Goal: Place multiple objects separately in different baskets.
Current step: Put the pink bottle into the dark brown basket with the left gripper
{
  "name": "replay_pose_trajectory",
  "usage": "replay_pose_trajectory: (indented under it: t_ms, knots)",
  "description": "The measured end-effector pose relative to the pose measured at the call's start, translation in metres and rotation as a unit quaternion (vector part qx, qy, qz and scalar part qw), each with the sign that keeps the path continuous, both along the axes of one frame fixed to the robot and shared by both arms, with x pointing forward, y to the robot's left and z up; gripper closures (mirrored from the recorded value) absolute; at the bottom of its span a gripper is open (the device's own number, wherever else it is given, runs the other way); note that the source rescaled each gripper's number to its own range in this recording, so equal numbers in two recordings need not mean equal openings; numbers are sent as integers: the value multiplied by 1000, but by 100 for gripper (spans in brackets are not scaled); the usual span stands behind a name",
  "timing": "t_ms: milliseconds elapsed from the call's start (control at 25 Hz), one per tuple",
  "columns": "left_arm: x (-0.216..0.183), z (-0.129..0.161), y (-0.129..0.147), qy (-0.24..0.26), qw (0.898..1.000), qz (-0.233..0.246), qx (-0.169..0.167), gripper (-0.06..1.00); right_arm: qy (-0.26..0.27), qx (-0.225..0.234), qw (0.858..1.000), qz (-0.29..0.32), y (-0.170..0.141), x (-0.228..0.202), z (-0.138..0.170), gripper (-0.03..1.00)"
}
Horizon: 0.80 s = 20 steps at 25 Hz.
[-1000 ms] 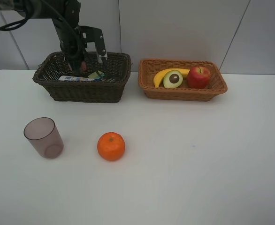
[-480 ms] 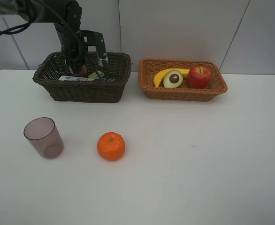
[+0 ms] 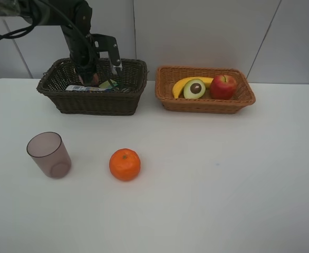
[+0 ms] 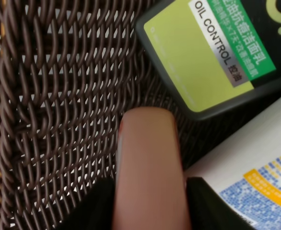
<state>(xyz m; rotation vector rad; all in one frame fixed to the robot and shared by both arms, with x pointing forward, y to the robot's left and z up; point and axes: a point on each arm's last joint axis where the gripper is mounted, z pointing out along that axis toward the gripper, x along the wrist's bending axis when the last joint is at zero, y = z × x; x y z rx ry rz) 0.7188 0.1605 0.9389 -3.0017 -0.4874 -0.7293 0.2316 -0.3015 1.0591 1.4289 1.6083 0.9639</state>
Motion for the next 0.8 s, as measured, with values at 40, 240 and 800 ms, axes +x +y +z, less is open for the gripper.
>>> replay_pose_trajectory:
  t_ms: [40,240,800]
  knots:
    - [0,0,0,-1,1000,1,-1,50,0,0,1000,0,0,0,0,-1]
    - [1,0,0,-6,999,34,-29,10,0,0,1000,0,0,0,0,-1]
    - [2,-1,0,-6,998,50,-48,0,0,0,1000,0,0,0,0,-1]
